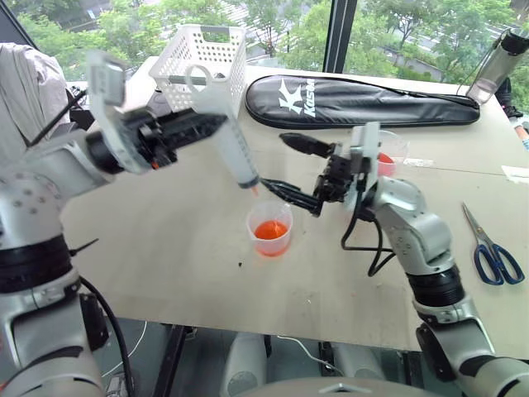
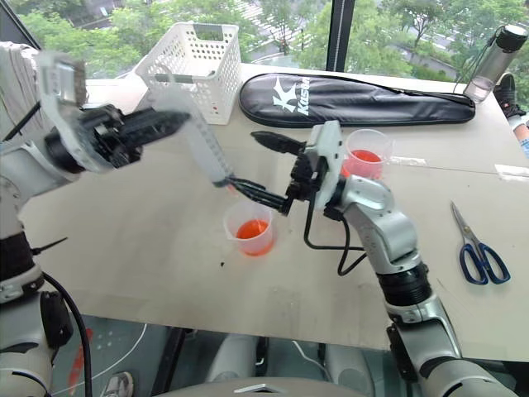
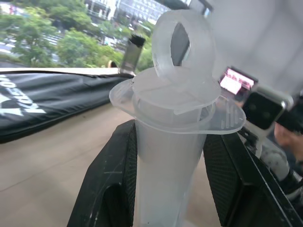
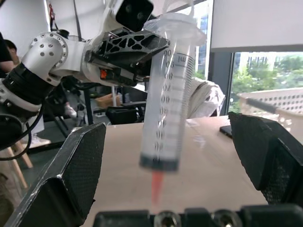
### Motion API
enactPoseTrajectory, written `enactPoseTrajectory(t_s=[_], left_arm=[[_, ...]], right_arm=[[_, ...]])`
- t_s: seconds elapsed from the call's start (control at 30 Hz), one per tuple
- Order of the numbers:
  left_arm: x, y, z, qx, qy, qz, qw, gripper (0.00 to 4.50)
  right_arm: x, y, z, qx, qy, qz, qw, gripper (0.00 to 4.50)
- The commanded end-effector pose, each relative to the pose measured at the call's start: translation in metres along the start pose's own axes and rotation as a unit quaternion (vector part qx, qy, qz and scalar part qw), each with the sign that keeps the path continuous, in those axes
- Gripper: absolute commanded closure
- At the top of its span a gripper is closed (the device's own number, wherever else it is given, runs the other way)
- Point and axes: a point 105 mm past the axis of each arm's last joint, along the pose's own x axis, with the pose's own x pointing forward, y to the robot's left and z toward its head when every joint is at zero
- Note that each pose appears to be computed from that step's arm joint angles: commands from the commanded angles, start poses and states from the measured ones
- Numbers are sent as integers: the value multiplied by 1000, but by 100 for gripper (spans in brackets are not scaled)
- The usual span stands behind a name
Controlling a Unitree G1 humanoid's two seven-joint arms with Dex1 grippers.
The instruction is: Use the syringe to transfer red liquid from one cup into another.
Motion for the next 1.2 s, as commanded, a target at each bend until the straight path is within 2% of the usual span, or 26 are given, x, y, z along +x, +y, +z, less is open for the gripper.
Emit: enactPoseTrajectory(t_s=[0.03,0.23,0.43,0.53,0.77,0.93,1.17,1.2], left_arm=[[-16,8,18,-57,-18,31,998,308],[-34,46,-7,-131,58,152,978,308],[-30,65,-71,-222,241,209,922,308],[-25,74,-98,-218,301,213,904,308],[-28,95,-120,-180,364,226,885,308],[-29,102,-129,-164,388,227,878,308],[-29,110,-135,-160,380,252,876,308],[-30,111,-136,-157,381,254,875,258]], right_arm=[[-17,8,24,-16,-5,6,1000,0],[-57,28,17,-45,97,17,994,0],[-95,41,12,-74,178,1,981,0],[-113,44,11,-81,198,-31,976,0],[-120,66,26,-89,180,-32,979,0],[-119,76,28,-81,194,-16,978,0],[-120,81,31,-64,216,-7,974,0],[-121,81,31,-62,219,-5,974,0]])
